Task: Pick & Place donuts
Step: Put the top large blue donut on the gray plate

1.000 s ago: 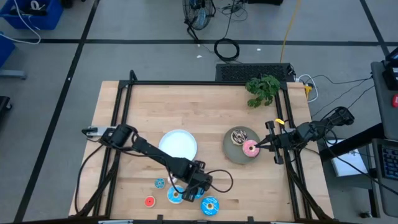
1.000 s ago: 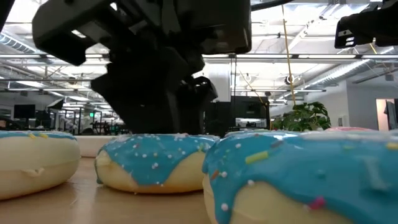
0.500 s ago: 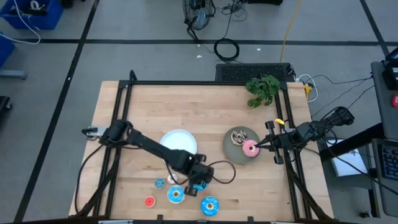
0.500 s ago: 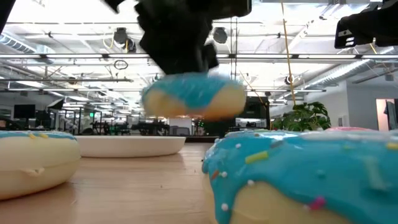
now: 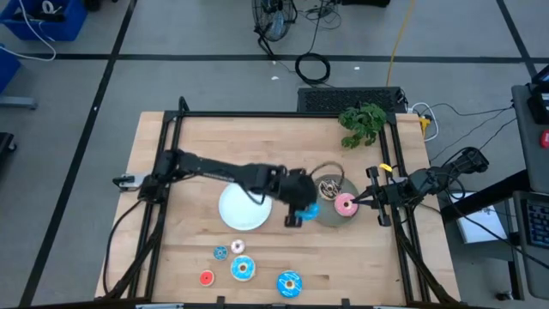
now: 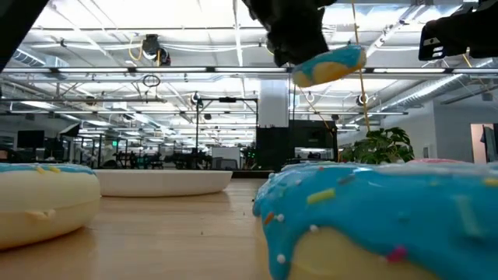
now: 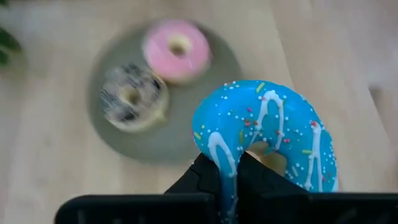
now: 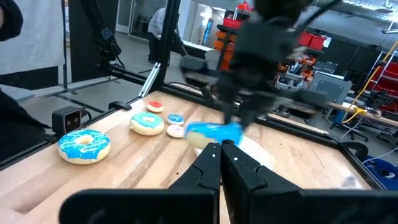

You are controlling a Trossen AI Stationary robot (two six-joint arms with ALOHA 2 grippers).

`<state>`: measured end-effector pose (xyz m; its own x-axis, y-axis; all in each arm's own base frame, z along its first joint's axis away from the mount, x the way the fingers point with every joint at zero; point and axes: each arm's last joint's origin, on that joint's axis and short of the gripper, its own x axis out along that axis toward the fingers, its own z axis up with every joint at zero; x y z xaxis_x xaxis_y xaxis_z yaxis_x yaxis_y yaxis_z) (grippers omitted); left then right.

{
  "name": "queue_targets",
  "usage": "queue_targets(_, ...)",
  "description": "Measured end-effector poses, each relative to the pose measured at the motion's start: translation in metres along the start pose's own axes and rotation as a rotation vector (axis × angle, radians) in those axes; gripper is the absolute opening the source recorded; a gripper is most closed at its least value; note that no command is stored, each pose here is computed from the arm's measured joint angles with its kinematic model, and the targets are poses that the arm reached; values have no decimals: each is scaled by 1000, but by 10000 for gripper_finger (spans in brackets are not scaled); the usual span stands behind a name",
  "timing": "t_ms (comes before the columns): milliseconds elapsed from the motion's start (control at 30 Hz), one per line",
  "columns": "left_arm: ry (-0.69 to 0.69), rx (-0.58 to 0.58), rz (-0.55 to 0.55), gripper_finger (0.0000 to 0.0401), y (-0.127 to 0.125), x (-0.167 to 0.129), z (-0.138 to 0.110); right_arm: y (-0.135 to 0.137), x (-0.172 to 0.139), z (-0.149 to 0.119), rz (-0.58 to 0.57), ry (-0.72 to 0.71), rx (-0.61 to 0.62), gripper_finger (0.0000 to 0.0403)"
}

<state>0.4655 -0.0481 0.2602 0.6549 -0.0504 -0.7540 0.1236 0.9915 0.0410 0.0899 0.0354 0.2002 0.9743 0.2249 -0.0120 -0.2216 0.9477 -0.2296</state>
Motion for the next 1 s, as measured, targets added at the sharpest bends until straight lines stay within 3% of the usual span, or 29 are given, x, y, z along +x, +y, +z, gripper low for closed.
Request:
queue_targets(133,-43,-8,-23,12,24,9,4,0,0,0,-12,-3,-22,0)
queue_targets(367,-42,-67,-70,15,56,43,16,-6,-2,0,-183,31,-15,0)
queue_targets(567,21,-17,-81,12,53,72,25,-8,-3,1,-235,21,-9,0)
queue_targets(733,73,-46,-82,16,60,97,9,-8,-3,2,-238,11,-10,0)
queue_targets(1000,115,-68,-113,12,55,109,0,-8,-3,2,-239,8,-9,0)
